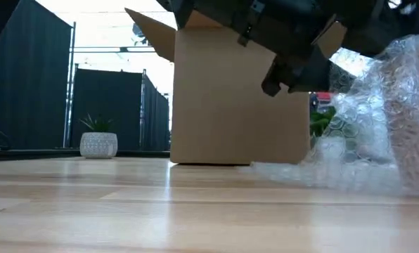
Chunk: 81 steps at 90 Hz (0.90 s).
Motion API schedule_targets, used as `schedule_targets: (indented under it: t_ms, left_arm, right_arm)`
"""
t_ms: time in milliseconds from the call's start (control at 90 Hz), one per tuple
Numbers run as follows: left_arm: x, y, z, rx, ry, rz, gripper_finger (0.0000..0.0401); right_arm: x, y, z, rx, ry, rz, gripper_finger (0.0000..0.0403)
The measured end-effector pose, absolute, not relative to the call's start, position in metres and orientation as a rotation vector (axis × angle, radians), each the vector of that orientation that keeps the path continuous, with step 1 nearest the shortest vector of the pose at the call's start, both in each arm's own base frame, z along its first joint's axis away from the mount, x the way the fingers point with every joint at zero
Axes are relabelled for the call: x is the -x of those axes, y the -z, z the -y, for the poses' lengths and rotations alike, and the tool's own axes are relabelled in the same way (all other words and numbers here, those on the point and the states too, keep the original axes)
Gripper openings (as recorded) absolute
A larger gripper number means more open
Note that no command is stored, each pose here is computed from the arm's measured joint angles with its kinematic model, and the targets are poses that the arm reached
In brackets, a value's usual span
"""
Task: Wrap mug
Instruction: Wrap the orange mug with the bubble wrap
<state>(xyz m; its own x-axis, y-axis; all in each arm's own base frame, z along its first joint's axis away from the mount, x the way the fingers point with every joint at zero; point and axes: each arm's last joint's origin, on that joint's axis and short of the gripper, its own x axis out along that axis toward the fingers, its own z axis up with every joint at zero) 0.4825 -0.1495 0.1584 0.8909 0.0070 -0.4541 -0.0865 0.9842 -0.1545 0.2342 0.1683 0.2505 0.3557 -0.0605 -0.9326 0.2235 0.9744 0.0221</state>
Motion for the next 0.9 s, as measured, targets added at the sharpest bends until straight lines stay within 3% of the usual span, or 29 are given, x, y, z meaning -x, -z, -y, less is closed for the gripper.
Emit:
schedule_targets:
  t_ms: [467, 689, 900]
  left_arm:
    - [-0.482, -0.158, 0.149, 0.175, -0.050, -0.468, 0.0253]
    - [-0.483, -0.158, 0.149, 0.178, -0.051, -0.466, 0.0253]
    - [-0.484, -0.159, 0.149, 0.186, -0.046, -0.445, 0.0253]
  right_arm:
    - [-0.225, -0.262, -0.197, -0.168, 0.101, -1.084, 0.0187]
    - [-0.221, -0.225, -0.187, -0.200, 0.209, -1.072, 0.0187]
    - [-0.219, -0.196, -0.183, -0.261, 0.191, -1.023, 0.0187]
